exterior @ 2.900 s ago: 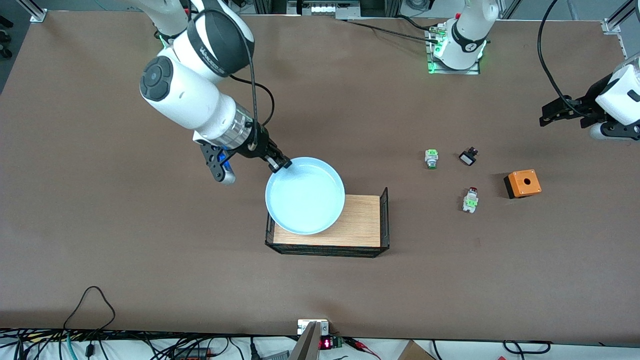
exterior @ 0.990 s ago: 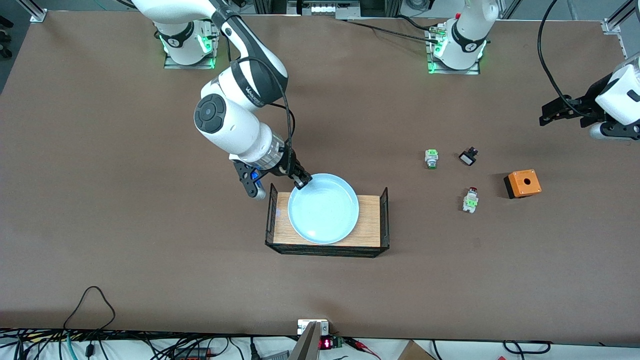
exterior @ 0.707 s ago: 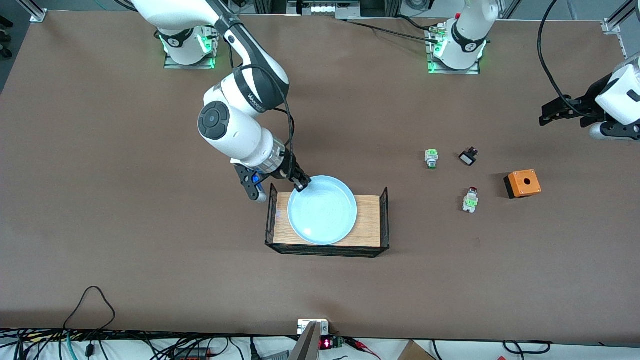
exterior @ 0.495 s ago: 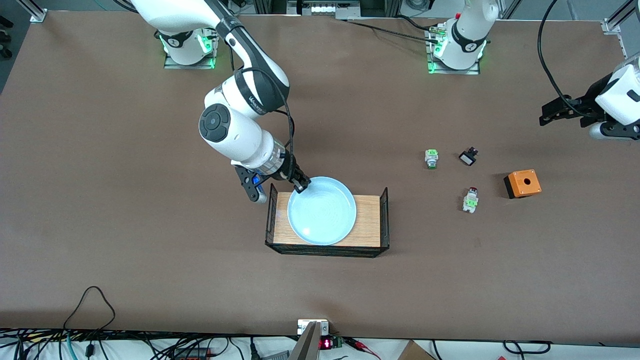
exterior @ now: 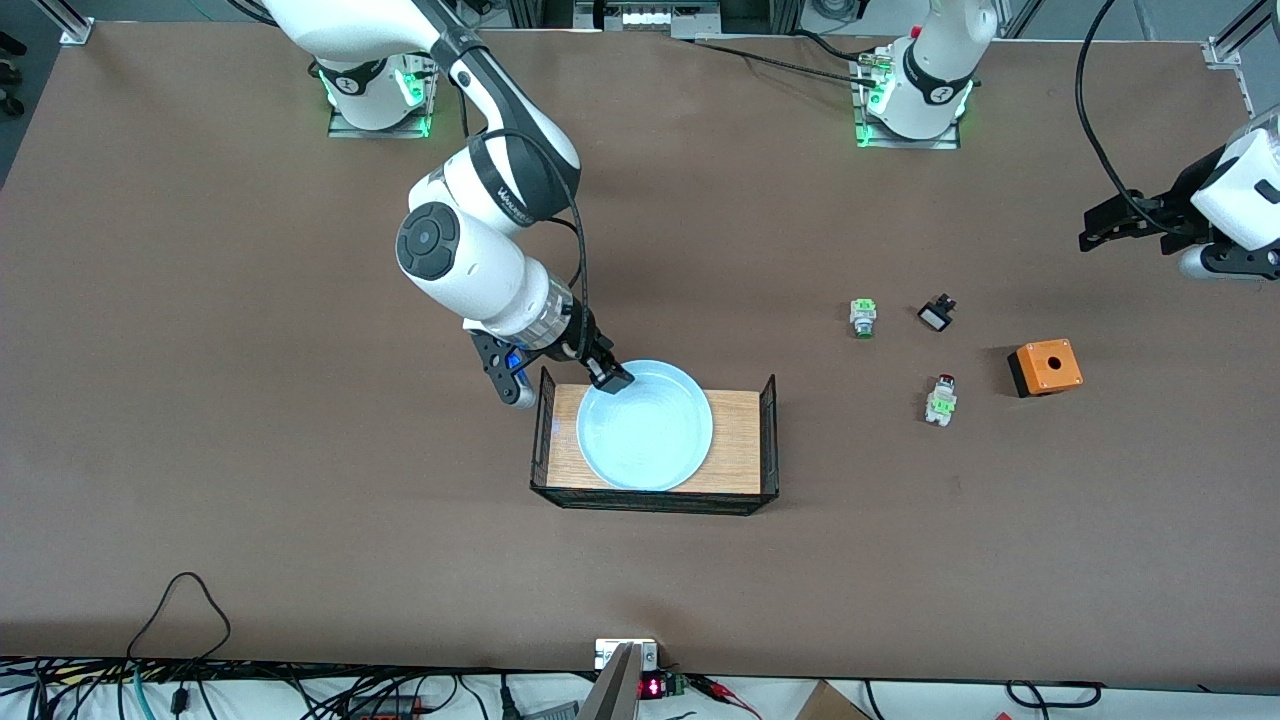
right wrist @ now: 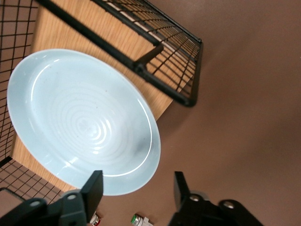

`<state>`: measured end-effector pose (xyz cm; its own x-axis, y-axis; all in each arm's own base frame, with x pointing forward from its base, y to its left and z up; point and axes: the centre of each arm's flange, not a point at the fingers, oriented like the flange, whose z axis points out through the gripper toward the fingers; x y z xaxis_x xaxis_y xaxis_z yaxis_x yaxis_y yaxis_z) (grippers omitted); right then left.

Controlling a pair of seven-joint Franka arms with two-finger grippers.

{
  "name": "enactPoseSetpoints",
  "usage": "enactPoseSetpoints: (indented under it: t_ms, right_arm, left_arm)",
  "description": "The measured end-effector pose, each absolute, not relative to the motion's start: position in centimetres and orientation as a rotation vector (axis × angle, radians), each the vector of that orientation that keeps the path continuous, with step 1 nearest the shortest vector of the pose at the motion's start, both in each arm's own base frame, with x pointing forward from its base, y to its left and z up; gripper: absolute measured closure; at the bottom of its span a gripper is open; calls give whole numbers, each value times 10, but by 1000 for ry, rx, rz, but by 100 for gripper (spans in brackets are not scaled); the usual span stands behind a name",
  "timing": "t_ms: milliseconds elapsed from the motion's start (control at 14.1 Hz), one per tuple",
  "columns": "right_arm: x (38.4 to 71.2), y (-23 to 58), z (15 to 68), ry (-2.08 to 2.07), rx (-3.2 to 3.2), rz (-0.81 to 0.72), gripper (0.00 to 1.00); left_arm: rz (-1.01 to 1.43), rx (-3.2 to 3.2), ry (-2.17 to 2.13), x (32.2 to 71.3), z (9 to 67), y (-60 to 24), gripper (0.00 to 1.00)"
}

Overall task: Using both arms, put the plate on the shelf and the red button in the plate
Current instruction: 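Lower the plate onto the tray and open the right gripper, then withdraw the right gripper while the left gripper reaches the red-button switch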

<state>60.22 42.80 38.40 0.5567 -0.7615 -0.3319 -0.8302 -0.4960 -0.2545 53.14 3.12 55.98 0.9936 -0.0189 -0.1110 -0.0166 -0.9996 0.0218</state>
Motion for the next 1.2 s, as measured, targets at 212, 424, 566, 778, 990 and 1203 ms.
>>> enactPoseSetpoints:
  t_ms: [212, 424, 566, 778, 990, 1203]
  right_arm:
    - [605, 422, 423, 1275, -2441, 278, 0]
    - [601, 402, 479, 1262, -2453, 275, 0]
    - [598, 381, 510, 1246, -2495, 226, 0]
    - [587, 352, 541, 1171, -2657, 132, 0]
    - [595, 297, 559, 1067, -2769, 120, 0]
    - [613, 219, 563, 912, -2858, 157, 0]
  left_arm:
    - [-174, 3116, -28, 531, 560, 31, 0]
    - [-168, 3116, -27, 532, 561, 31, 0]
    - [-179, 3115, -27, 531, 561, 31, 0]
    - [-281, 3103, -33, 532, 545, 30, 0]
    - [-461, 3072, -57, 542, 501, 22, 0]
    - [-524, 3055, -61, 564, 447, 23, 0]
